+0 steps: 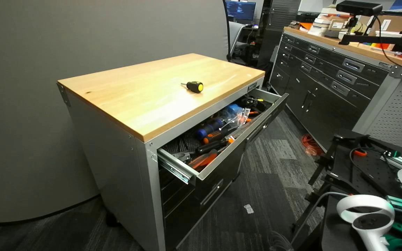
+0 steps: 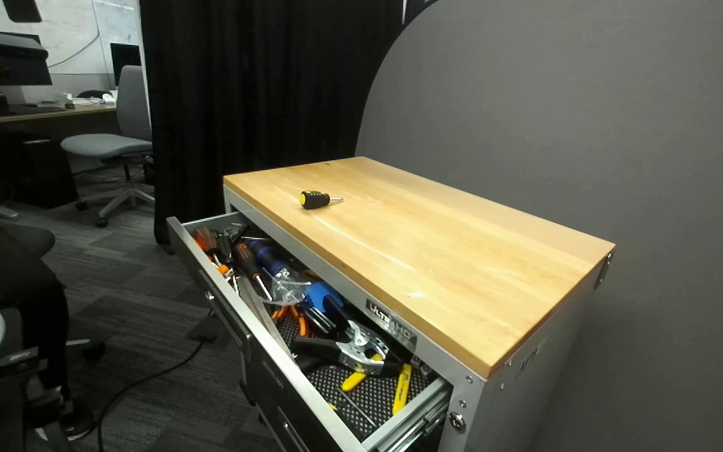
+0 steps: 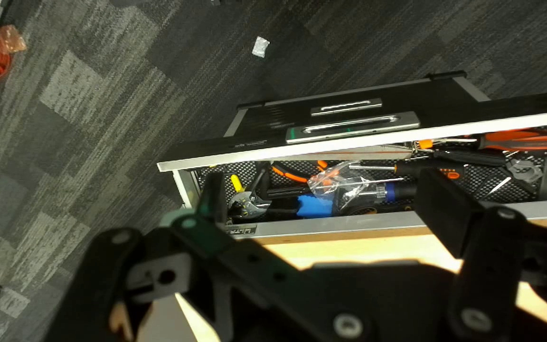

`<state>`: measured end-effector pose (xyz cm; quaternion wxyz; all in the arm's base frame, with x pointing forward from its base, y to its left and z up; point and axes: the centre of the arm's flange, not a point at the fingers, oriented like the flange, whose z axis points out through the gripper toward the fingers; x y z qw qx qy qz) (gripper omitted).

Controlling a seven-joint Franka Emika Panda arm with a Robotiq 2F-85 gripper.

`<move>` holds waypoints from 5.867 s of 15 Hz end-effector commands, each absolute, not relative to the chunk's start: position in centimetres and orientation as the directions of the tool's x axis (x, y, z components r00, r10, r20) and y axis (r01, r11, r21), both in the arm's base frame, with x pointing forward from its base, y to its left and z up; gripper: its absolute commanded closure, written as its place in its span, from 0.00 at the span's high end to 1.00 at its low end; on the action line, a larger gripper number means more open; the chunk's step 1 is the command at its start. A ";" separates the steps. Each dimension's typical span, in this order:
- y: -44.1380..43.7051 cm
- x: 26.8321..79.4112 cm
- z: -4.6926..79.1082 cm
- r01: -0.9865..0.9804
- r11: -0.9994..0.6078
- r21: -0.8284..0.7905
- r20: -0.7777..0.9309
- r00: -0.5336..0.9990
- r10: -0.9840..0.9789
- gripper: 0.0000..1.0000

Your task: Place the screwdriver in the drawer then close it

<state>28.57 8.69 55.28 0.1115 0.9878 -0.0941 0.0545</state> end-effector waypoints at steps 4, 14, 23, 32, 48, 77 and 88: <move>12.7 33.6 47.4 -0.165 -0.976 0.140 0.064 0.986 -0.157 1.00; 22.2 46.0 33.9 -0.128 -0.992 -0.006 0.051 0.990 -0.129 1.00; 28.0 56.9 33.5 -0.079 -0.997 -0.016 0.174 0.982 -0.080 1.00; 25.9 58.3 33.2 -0.065 -0.997 0.038 0.197 0.979 -0.057 1.00; 18.5 67.8 34.1 0.090 -0.988 0.126 0.129 0.986 0.106 1.00; 6.7 62.5 35.3 -0.116 -0.953 0.279 0.040 0.993 -0.110 0.16; 7.0 51.8 31.7 -0.337 -0.873 0.353 0.083 0.941 -0.329 0.14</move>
